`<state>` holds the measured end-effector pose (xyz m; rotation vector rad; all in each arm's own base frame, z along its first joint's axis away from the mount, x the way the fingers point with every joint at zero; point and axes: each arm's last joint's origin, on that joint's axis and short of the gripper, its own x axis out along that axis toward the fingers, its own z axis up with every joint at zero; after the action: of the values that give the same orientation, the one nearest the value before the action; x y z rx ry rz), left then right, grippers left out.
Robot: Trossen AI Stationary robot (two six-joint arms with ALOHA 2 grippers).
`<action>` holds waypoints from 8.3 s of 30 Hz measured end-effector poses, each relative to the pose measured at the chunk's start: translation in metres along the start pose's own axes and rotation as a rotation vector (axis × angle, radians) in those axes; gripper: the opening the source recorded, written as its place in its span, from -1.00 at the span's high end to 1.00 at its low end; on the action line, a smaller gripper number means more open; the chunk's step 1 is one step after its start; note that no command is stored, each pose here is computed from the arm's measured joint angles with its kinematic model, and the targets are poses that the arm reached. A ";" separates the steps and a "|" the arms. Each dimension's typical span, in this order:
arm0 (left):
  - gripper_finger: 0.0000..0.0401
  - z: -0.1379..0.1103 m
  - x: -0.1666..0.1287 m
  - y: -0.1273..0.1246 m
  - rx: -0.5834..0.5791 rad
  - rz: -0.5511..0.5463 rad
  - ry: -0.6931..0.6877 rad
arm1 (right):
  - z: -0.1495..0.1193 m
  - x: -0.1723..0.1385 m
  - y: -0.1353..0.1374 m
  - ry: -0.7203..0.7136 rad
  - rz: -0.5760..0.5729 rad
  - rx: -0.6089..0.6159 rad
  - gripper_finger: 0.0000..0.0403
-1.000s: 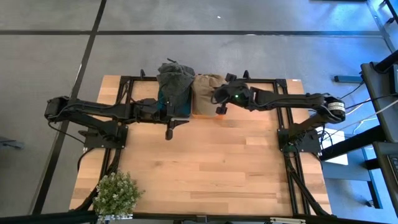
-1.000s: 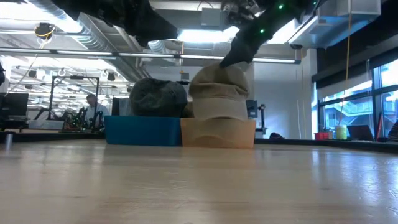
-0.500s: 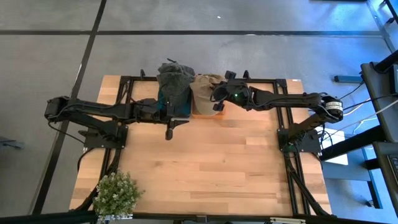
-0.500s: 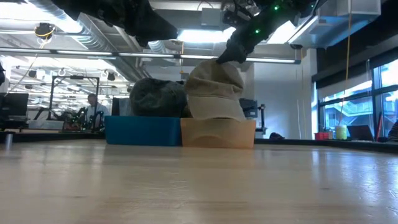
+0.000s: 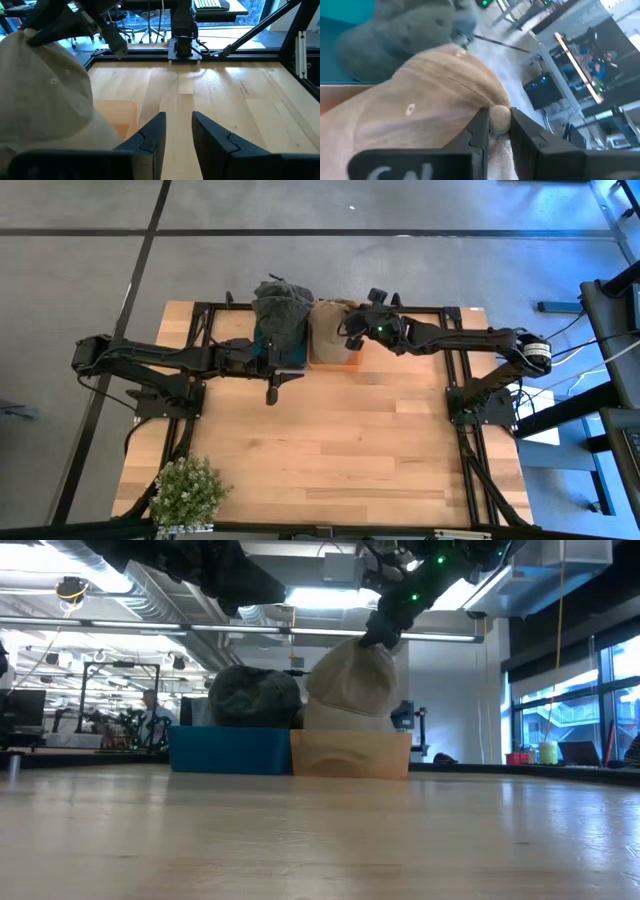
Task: Pick & Place hat
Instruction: Put the brown cap into the orange bin, then return to Home Position
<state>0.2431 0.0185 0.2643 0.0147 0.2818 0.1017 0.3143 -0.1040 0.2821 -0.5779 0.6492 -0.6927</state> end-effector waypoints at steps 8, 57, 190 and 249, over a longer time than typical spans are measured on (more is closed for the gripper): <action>0.56 0.000 0.000 0.000 -0.010 0.000 0.005 | -0.001 0.000 0.007 -0.052 0.177 0.112 0.72; 0.56 -0.006 0.000 0.000 -0.032 0.000 0.061 | -0.038 0.064 0.072 0.106 0.337 0.038 0.34; 0.56 -0.129 -0.118 0.019 -0.195 -0.079 -0.352 | -0.201 -0.162 0.053 -0.590 0.469 0.738 0.34; 0.56 -0.129 -0.118 0.019 -0.195 -0.079 -0.352 | -0.201 -0.162 0.053 -0.590 0.470 0.737 0.34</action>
<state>0.0928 0.0258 0.1732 -0.1706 -0.0803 0.0463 0.0976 -0.0055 0.1700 0.0769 -0.0545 -0.2500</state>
